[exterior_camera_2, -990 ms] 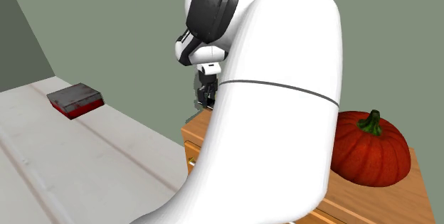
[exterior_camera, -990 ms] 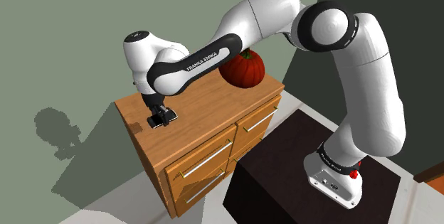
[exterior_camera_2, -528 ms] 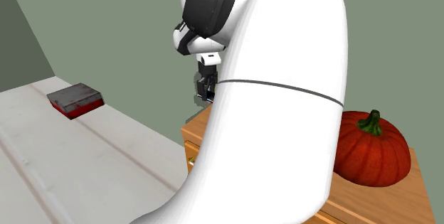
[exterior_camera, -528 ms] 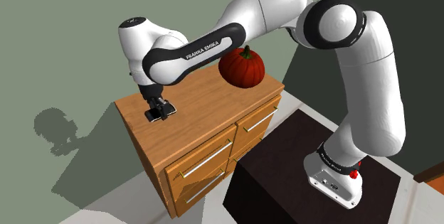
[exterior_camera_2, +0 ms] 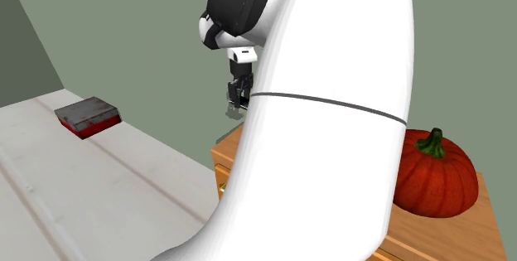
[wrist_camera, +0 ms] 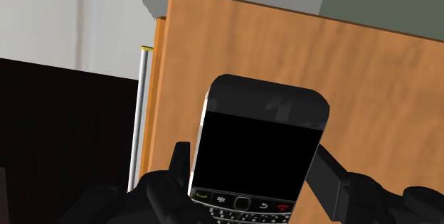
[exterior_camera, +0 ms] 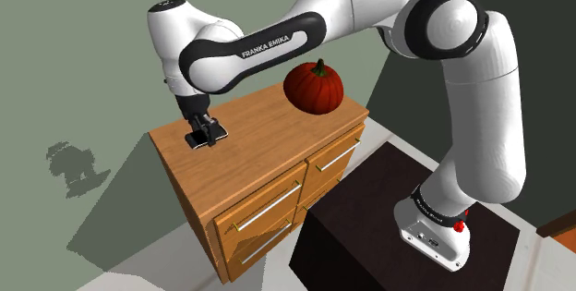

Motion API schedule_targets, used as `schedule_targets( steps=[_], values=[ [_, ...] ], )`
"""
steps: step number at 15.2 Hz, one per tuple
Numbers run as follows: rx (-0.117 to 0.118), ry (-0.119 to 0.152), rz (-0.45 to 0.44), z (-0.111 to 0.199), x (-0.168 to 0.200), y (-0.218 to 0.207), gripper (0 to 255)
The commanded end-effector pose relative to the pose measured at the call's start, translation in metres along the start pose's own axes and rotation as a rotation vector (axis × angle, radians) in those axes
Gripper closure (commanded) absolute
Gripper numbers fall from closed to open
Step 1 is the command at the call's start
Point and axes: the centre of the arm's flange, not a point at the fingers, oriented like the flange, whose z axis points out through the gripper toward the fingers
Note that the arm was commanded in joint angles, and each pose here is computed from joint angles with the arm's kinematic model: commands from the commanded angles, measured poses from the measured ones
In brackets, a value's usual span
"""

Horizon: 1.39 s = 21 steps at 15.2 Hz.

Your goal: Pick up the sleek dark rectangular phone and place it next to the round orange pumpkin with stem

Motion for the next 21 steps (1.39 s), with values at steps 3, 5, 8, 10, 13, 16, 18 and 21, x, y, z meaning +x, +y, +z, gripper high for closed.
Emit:
schedule_targets(
  steps=[3,5,8,10,13,16,18,21],
  values=[
    [0.0,0.0,0.0,-0.022,0.001,0.002,255],
    [0.0,0.0,0.0,-0.032,0.001,0.002,255],
    [0.0,0.0,0.0,-0.048,0.001,0.003,255],
    [0.0,0.0,0.0,-0.059,0.002,0.004,255],
    [0.0,0.0,0.0,-0.074,0.002,0.005,255],
    [0.0,0.0,0.0,-0.09,0.003,0.006,255],
    [0.0,0.0,0.0,-0.101,0.003,0.006,255],
    [0.0,0.0,0.0,-0.117,0.003,0.007,255]
  ],
)
